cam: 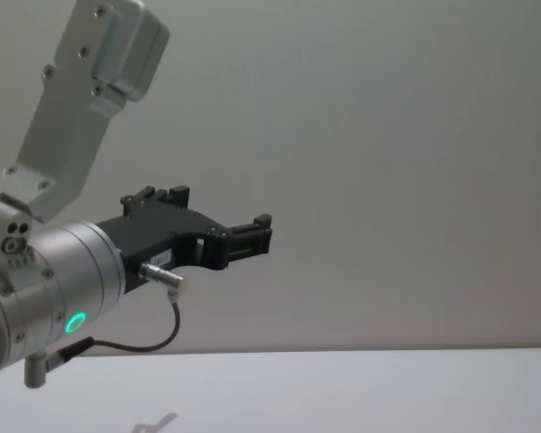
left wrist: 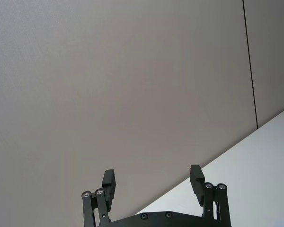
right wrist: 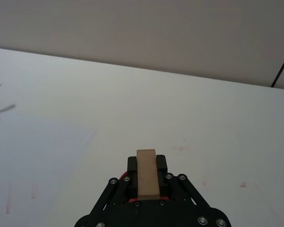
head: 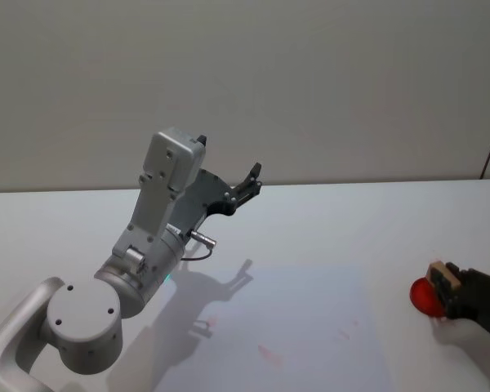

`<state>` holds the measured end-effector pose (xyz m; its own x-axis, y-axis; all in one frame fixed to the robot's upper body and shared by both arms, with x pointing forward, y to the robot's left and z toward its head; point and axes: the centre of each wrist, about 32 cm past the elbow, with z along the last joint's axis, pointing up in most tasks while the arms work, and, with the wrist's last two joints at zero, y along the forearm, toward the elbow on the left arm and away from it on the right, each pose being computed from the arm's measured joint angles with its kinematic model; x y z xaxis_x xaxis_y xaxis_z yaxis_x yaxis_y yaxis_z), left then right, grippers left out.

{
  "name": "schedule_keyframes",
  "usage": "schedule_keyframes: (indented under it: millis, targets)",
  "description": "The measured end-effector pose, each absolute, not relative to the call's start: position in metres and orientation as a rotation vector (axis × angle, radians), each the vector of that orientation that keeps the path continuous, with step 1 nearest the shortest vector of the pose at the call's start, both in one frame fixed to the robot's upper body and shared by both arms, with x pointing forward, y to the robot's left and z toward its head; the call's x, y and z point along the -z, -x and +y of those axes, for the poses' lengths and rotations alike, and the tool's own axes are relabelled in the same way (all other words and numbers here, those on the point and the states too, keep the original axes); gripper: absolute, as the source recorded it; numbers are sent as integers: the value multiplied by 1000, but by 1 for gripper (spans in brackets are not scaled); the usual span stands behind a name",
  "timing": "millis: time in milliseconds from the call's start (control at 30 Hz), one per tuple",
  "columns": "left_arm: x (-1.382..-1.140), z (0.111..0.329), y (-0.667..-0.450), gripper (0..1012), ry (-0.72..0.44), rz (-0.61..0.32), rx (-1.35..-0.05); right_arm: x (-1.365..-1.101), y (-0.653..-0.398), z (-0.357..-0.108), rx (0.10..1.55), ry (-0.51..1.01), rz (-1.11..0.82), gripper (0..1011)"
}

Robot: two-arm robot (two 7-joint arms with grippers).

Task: Use the one hand to pick up the stamp and affix it onto the A4 paper.

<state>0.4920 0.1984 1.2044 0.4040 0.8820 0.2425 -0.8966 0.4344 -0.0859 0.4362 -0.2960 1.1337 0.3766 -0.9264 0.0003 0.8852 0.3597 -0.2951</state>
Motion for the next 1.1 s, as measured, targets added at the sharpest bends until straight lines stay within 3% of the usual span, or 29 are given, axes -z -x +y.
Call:
schedule_keyframes:
  millis: [633, 1100]
  targets:
    - [-1204, 198, -492, 1001, -61, -268, -1124, -1164, -441, -274, 1011, 91, 110, 219]
    - [-1204, 198, -492, 1001, -61, -268, -1124, -1160, -431, -240, 827, 68, 78, 219]
